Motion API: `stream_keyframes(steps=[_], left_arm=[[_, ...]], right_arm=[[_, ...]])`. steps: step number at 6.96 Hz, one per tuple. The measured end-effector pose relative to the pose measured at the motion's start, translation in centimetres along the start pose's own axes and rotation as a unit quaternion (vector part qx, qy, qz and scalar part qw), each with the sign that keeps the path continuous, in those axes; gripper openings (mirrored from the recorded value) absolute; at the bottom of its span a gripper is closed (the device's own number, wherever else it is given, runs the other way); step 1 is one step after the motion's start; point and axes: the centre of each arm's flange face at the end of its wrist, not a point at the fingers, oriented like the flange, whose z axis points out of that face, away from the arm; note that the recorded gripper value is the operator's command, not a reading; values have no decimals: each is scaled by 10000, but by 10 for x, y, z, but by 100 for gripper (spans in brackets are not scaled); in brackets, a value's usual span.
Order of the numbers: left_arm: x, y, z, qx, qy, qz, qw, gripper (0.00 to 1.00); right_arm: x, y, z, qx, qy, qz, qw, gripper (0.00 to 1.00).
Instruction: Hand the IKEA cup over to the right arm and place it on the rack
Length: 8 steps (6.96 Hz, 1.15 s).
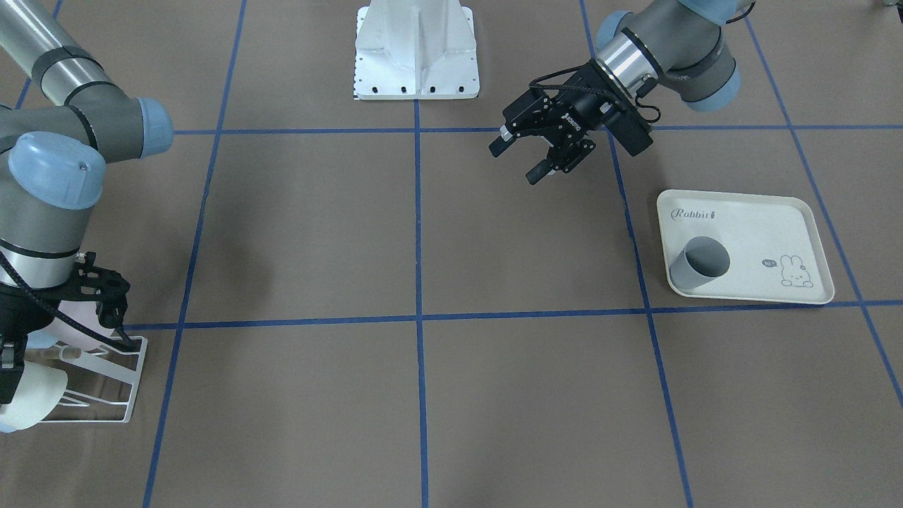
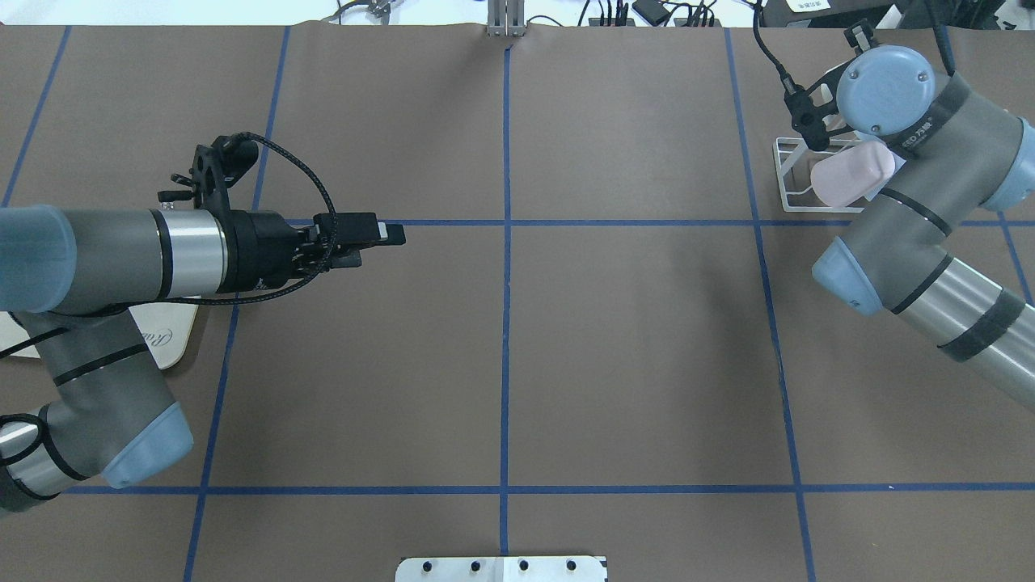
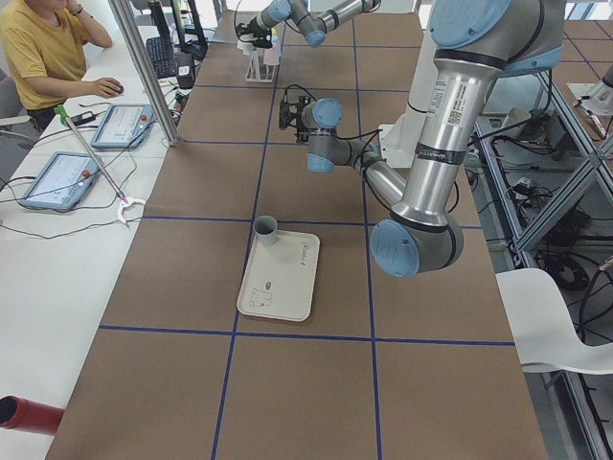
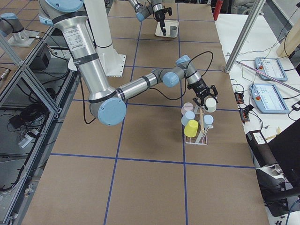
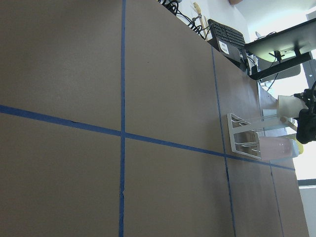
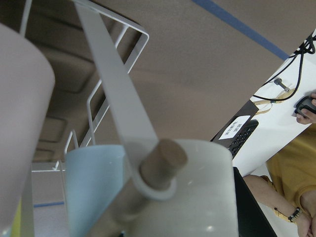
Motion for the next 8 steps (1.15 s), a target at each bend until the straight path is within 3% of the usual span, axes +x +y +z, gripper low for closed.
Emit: stream_keyframes(steps=[1, 2, 6, 8], left_arm=[[0, 0, 0, 2, 3, 1, 10000, 100], [0, 0, 0, 5, 5, 0, 10000, 100], [1, 1, 0, 1, 6, -6, 10000, 100], [1, 1, 0, 0, 6, -7, 10000, 100]], right_arm=[[0, -5, -1, 4, 14, -29, 10000, 84], [-1, -6, -2, 1, 23, -40, 10000, 98], [4, -7, -6, 0, 75, -20, 10000, 99], [40, -11, -33, 225, 287, 486, 9982, 98]])
